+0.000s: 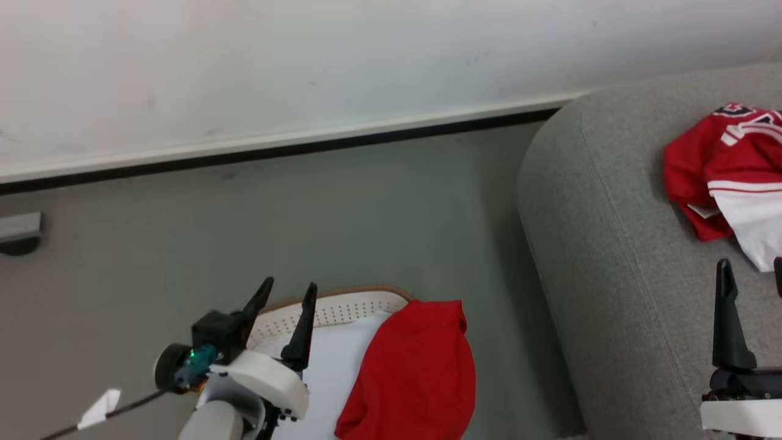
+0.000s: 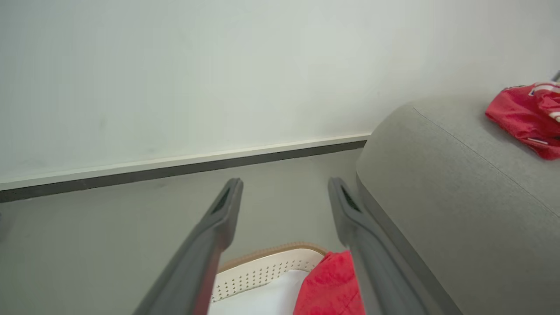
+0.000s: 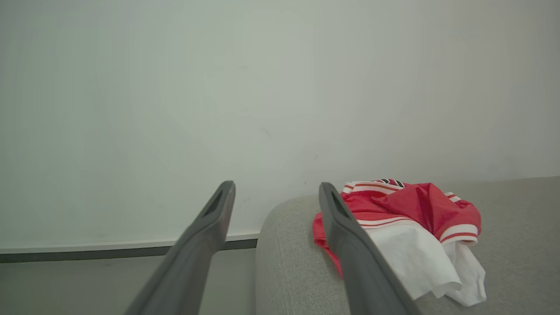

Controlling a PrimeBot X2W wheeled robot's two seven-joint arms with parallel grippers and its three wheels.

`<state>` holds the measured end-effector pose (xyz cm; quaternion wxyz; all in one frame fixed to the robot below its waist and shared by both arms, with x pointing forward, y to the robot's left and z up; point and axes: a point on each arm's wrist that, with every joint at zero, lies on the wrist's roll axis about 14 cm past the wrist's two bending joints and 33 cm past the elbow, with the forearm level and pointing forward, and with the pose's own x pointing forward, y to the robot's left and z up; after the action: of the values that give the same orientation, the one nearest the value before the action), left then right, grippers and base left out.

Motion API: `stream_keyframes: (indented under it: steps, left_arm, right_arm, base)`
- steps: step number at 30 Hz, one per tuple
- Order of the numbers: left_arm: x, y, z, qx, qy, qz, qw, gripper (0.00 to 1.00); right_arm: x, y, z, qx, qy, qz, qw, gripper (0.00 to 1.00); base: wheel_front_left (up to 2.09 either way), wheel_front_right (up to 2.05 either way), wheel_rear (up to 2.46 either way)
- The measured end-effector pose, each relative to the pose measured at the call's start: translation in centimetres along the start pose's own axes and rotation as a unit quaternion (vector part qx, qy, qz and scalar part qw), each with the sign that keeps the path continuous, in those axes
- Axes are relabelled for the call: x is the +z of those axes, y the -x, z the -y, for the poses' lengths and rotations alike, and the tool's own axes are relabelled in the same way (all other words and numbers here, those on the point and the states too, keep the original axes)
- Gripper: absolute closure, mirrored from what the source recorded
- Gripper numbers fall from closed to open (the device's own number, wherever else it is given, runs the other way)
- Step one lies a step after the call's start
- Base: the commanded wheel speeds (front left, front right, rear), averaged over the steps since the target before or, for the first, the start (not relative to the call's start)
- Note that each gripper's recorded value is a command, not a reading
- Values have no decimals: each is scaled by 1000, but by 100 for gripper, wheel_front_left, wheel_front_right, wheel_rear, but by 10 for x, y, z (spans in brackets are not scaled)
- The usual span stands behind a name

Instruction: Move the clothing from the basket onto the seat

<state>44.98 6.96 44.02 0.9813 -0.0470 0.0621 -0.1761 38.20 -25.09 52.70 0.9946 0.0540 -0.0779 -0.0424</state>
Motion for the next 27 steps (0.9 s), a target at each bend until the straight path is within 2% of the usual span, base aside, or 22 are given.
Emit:
stream_keyframes:
  steps: [6,11,17,22,27]
  left_arm:
    - [-70,-29,1,-35,-6,-103,994,0]
    - [-134,-41,13,-74,-9,-196,978,0]
    - [-197,-45,42,-140,-16,-294,945,0]
    - [-238,-42,57,-150,31,-372,916,0]
    - [-275,-33,56,-145,69,-453,877,0]
  right_arm:
    - [-11,-16,14,-31,1,-6,1000,0]
    - [-19,-28,25,-53,6,-7,999,0]
    - [-26,-37,38,-74,23,-11,997,0]
    - [-33,-42,46,-84,37,-18,996,0]
    - [-43,-44,50,-90,50,-31,994,0]
  base:
    - [0,0,0]
    - [0,0,0]
    - [0,0,0]
    - [0,0,0]
    - [0,0,0]
